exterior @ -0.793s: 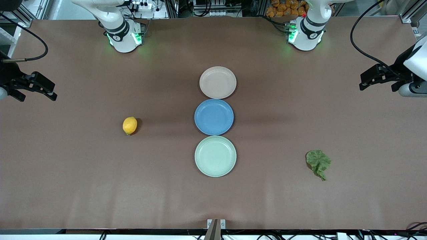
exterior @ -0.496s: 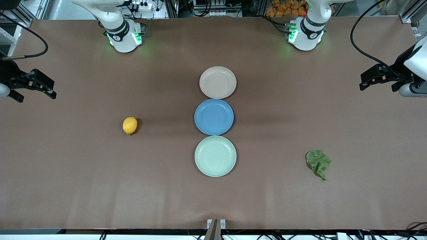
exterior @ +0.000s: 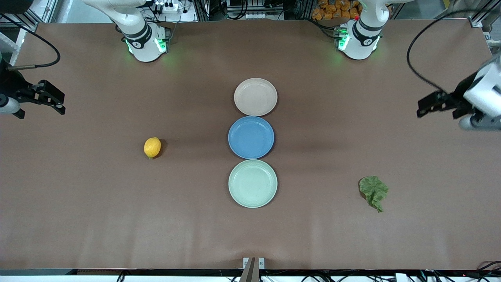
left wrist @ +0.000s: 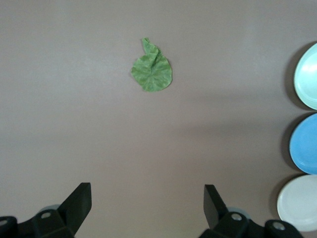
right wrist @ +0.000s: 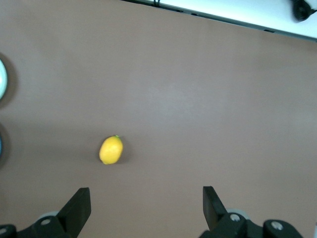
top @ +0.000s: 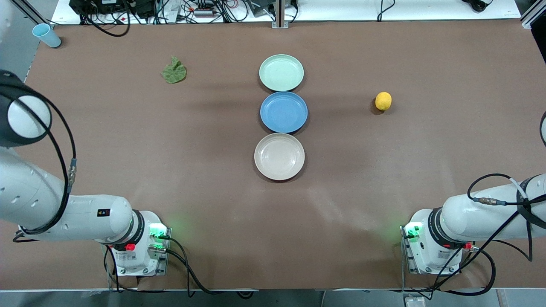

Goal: Place lemon and lettuce in plates
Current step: 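Reach the right gripper to the lemon while the left gripper reaches the lettuce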

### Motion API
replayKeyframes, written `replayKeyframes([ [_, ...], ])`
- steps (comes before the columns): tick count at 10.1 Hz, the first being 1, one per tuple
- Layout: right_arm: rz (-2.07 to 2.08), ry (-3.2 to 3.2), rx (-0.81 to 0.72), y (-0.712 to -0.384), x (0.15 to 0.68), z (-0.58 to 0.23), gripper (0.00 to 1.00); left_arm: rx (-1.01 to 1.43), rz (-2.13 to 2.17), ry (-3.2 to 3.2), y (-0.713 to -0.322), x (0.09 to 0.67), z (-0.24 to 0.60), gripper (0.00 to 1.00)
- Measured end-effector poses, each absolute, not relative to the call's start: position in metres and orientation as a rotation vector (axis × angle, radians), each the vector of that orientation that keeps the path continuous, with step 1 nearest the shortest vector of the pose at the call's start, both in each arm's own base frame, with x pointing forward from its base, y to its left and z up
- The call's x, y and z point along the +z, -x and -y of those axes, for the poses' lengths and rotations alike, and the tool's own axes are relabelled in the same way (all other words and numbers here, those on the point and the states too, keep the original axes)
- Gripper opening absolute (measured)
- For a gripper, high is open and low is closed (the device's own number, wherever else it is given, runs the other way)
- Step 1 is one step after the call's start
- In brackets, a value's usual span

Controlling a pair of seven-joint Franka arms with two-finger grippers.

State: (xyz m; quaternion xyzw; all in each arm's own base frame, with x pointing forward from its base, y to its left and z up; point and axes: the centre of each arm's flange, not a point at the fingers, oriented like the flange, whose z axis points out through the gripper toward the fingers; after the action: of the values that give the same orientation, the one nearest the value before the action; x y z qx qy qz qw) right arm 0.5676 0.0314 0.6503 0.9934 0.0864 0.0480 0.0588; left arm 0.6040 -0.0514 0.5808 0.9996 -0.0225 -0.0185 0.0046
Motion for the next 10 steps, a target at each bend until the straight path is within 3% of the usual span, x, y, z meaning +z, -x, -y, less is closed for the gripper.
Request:
replayKeyframes([
  [5,-0.419,-3.010,0.072,-0.572,0.631,-0.029,1.00,-0.053,0.161,-3.212,-0.680,0.415,0.046,1.00],
  [10,-0.270,-3.217,-0.067,-0.588,0.521,-0.006,1.00,0.055,0.208,-3.172,-0.716,0.257,0.056,1.00],
])
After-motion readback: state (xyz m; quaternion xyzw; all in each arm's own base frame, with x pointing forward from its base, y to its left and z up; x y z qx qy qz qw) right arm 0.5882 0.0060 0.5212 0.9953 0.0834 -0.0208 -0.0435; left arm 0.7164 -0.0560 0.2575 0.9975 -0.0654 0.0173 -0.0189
